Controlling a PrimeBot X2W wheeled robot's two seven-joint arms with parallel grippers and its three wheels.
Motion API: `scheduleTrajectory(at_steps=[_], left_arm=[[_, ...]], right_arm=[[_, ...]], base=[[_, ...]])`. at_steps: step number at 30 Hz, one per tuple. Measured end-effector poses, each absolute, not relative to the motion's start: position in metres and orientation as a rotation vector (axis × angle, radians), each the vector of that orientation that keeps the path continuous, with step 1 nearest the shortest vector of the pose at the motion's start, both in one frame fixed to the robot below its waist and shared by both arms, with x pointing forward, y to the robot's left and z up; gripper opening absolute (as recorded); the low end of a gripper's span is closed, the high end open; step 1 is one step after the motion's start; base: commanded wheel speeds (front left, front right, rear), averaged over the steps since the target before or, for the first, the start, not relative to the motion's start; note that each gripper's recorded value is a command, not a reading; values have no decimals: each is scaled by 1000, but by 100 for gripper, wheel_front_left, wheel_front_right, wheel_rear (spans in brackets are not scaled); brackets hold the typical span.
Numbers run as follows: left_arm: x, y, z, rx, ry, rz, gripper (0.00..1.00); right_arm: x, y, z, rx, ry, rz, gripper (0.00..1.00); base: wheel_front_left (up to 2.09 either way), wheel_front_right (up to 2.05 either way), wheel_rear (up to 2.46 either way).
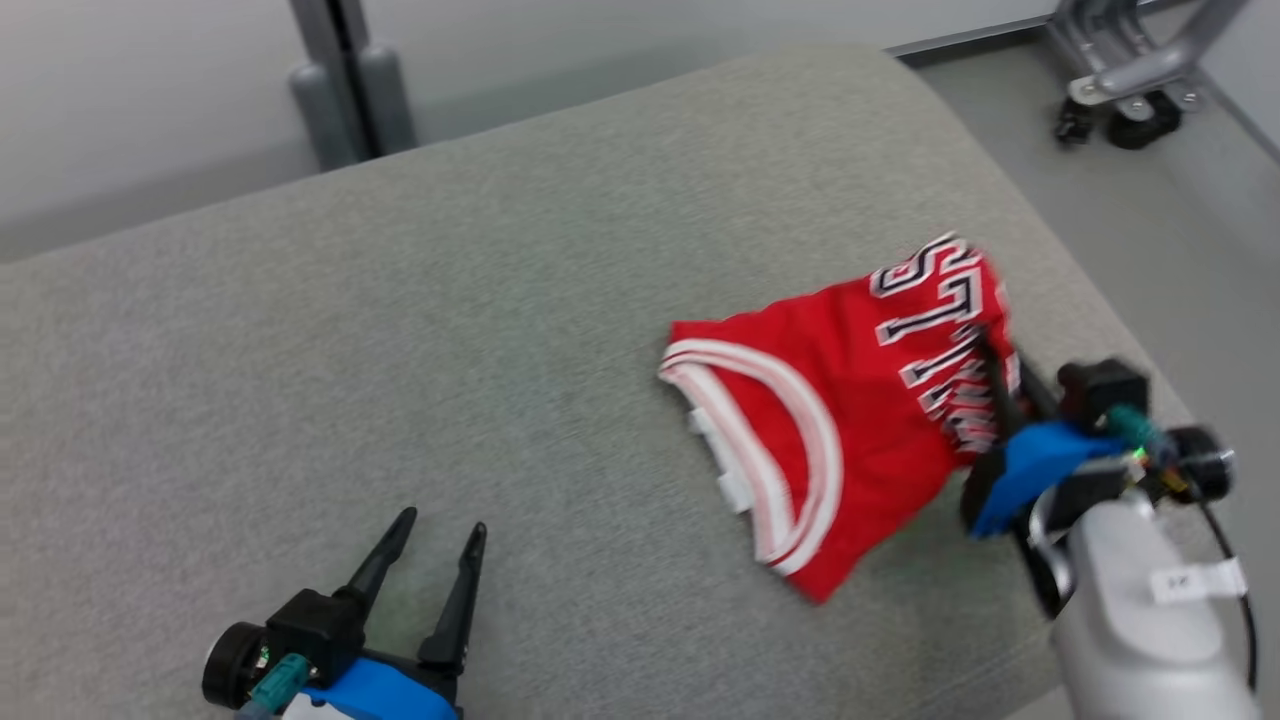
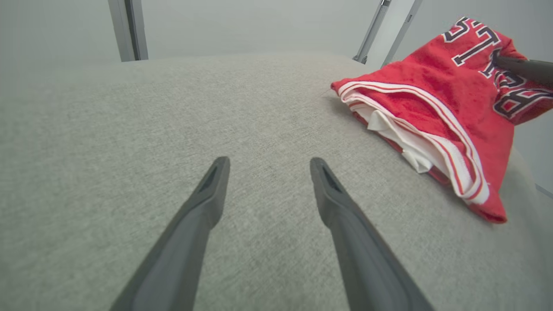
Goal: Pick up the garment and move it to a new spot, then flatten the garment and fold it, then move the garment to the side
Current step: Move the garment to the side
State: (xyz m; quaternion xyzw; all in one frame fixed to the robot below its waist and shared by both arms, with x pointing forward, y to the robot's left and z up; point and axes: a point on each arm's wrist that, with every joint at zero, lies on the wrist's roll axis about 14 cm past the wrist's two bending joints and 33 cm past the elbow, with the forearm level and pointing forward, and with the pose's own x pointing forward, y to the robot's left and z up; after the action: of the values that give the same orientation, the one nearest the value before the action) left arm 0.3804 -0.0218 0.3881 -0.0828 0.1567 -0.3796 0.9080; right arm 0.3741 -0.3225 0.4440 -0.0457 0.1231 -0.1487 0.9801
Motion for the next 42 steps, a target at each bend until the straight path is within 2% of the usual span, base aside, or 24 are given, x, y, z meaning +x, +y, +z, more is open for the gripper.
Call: scheduleTrajectory(at_steps=[6, 12, 13, 14, 15, 22, 30, 34, 39, 42], left_arm=[[391, 18, 373, -155, 353, -701, 100], [399, 49, 362, -152, 375, -627, 100], [399, 52, 361, -154, 378, -620, 100], [400, 55, 360, -154, 380, -613, 100], [400, 58, 358, -154, 383, -606, 100], [409, 76, 361, -145, 369, -543, 100], [408, 96, 378, -140, 327, -439, 100], [406, 110, 391, -136, 289, -378, 100], [397, 140, 402, -135, 257, -259, 100], [389, 151, 405, -131, 253, -217, 100]], right_arm=[[400, -374, 465, -254, 287, -434, 0], [406, -402, 466, -340, 337, -534, 0], [407, -405, 466, -346, 337, -547, 13], [407, -409, 467, -341, 335, -567, 13], [407, -412, 467, -336, 333, -582, 100], [433, -398, 497, -314, 140, -540, 100], [469, -319, 512, -177, 2, -296, 100], [467, -273, 510, -107, -26, -169, 100], [449, -218, 486, 11, 15, -34, 100], [436, -203, 469, 62, 61, -4, 100]], base=[[0, 0, 0], [0, 0, 0], [0, 0, 0], [0, 0, 0], [0, 0, 0], [0, 0, 0], [0, 0, 0], [0, 0, 0], [0, 0, 0], [0, 0, 0]])
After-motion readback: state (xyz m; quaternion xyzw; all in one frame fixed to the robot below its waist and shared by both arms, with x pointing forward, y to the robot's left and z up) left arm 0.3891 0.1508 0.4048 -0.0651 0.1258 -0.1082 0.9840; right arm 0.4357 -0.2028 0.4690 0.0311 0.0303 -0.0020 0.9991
